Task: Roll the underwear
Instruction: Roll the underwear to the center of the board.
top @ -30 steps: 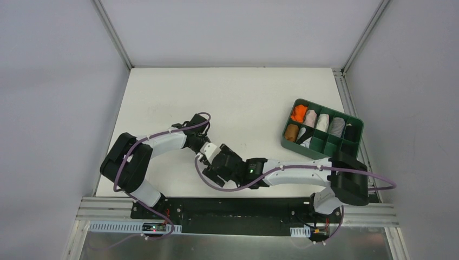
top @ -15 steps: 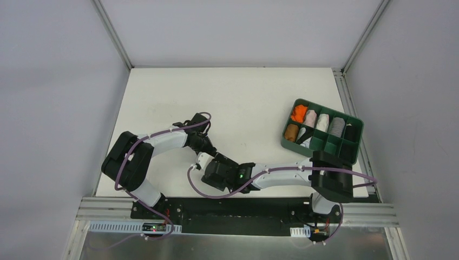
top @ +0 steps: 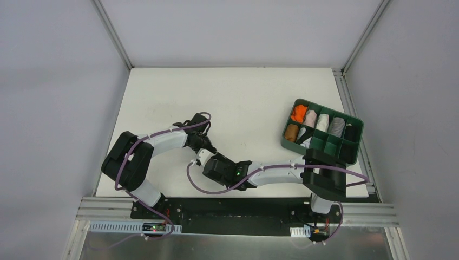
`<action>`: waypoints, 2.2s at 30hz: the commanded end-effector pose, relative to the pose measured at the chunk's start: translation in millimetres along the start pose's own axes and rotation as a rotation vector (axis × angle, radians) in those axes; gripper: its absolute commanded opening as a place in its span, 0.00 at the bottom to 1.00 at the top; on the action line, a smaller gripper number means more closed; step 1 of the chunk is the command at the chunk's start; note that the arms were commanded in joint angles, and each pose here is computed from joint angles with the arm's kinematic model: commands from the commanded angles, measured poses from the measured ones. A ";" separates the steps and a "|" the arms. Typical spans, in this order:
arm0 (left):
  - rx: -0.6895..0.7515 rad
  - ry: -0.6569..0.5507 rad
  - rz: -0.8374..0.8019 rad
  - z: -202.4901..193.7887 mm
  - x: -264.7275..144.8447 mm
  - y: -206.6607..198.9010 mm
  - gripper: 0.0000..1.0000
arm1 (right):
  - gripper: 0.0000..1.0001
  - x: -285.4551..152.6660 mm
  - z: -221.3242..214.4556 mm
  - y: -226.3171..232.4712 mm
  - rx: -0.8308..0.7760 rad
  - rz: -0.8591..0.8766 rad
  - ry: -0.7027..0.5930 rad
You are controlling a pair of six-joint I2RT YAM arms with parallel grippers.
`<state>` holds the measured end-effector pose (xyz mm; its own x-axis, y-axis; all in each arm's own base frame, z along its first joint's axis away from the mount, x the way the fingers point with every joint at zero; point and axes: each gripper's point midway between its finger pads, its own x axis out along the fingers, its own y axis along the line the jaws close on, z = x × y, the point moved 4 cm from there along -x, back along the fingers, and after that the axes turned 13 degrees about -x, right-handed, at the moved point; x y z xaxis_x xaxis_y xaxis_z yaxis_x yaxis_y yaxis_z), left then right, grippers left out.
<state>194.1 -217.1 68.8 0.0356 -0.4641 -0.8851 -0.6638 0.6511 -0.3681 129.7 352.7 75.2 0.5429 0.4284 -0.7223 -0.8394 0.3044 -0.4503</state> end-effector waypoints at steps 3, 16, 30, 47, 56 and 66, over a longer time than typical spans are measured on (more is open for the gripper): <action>-0.010 -0.031 0.086 3.8 2.8 16.6 0.00 | 0.50 17.6 -18.2 17.9 0.054 0.080 0.069; 0.023 -0.039 0.065 3.4 -5.1 7.5 0.00 | 0.17 21.4 -35.6 24.4 0.063 0.098 0.122; -0.004 -0.042 0.124 6.0 1.2 17.2 0.00 | 0.83 -17.7 12.7 -14.4 0.102 0.003 -0.008; 0.006 -0.043 0.119 5.5 -2.0 13.9 0.00 | 0.44 20.6 -15.4 15.5 0.130 0.077 0.113; 0.037 -0.049 0.086 5.6 -8.1 5.0 0.00 | 0.00 20.3 -27.2 19.5 0.303 0.217 0.114; 0.071 -0.063 0.028 7.0 -22.5 -3.1 0.66 | 0.00 12.1 -43.7 19.4 0.573 0.447 0.097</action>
<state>199.3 -209.9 74.9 0.0355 -0.4084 -0.9121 -0.6299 0.6994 -0.3377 145.9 346.5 59.1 0.3278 0.5479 -0.7697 -0.8526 0.5224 0.0088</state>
